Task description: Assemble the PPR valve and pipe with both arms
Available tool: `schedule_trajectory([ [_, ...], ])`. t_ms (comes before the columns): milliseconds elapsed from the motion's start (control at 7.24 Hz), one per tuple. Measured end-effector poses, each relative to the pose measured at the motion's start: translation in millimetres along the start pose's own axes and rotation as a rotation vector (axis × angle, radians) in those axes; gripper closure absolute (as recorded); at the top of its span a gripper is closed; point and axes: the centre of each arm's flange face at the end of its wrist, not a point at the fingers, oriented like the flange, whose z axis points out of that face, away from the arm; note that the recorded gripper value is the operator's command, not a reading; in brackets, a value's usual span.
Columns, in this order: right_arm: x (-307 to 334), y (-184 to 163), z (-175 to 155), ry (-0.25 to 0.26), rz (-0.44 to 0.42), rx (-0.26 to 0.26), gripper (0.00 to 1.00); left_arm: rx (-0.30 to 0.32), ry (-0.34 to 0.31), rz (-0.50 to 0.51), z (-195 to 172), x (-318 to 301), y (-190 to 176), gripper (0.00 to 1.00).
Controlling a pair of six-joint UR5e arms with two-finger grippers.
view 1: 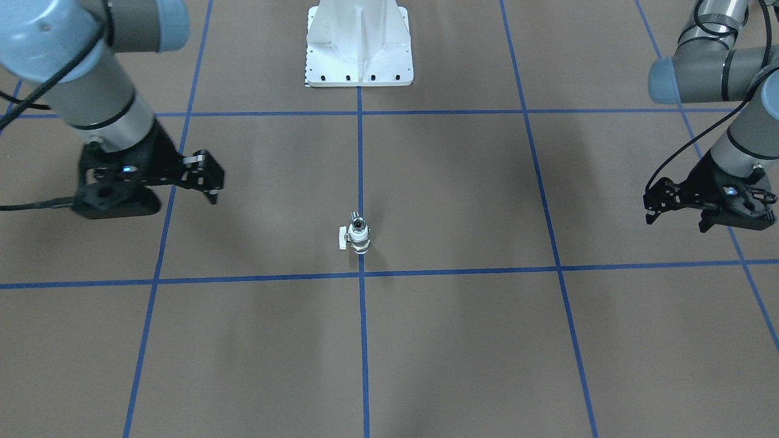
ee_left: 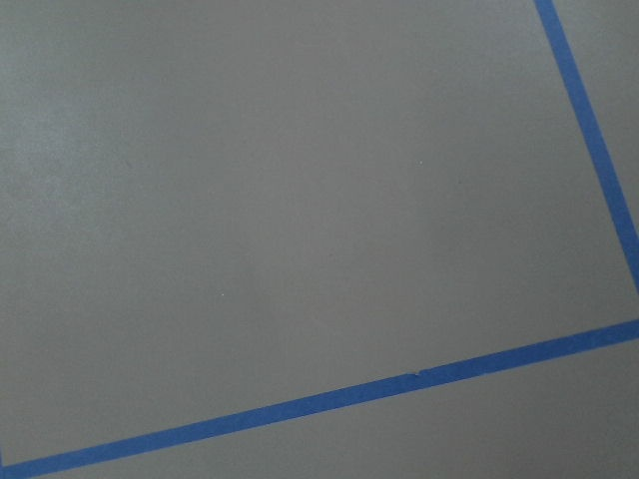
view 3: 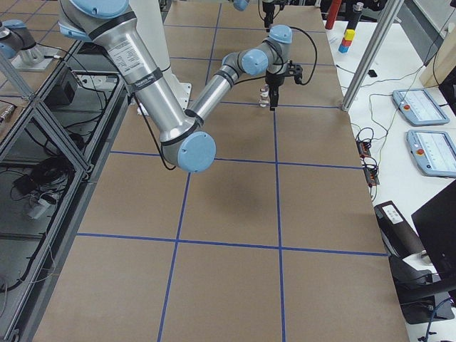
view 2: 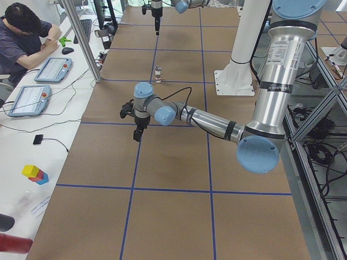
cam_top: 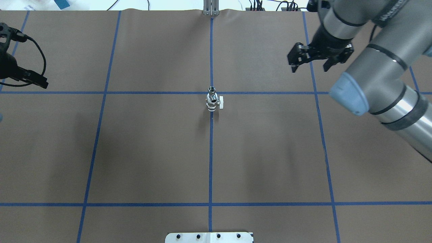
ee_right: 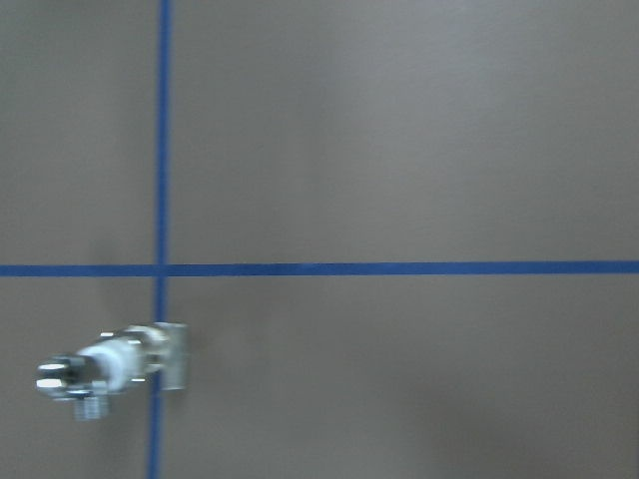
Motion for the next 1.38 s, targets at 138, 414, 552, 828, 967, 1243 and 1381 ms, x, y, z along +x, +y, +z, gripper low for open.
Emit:
schedule_trajectory([
  [138, 75.1, -3.3, 2.4, 0.031, -0.064, -0.017, 0.0, -0.007, 0.017, 0.002, -10.5, -17.2, 16.0, 0.0],
  [414, 239.1, -1.6, 7.9, 0.097, -0.178, -0.067, 0.0, -0.013, 0.035, 0.021, -33.3, -75.7, 50.9, 0.0],
  [552, 297.0, 3.9, 8.2, 0.118, -0.181, -0.085, 0.0, -0.012, 0.029, 0.032, -42.5, -108.3, 67.8, 0.0],
  [828, 379.6, 26.3, 20.8, 0.163, -0.126, -0.106, 0.0, -0.02, 0.007, 0.035, -53.4, -156.9, 94.3, 0.0],
  [967, 425.5, 39.6, 32.2, 0.154, -0.076, -0.101, 0.0, -0.031, 0.002, 0.023, -54.7, -167.3, 100.4, 0.0],
  [1243, 489.4, 61.3, 62.5, 0.04, 0.033, -0.122, 0.0, -0.058, -0.008, -0.031, -60.1, -184.1, 108.0, 0.0],
  [1381, 499.8, 66.0, 68.1, 0.006, 0.057, -0.126, 0.0, -0.062, -0.018, -0.075, -70.7, -198.5, 112.0, 0.0],
])
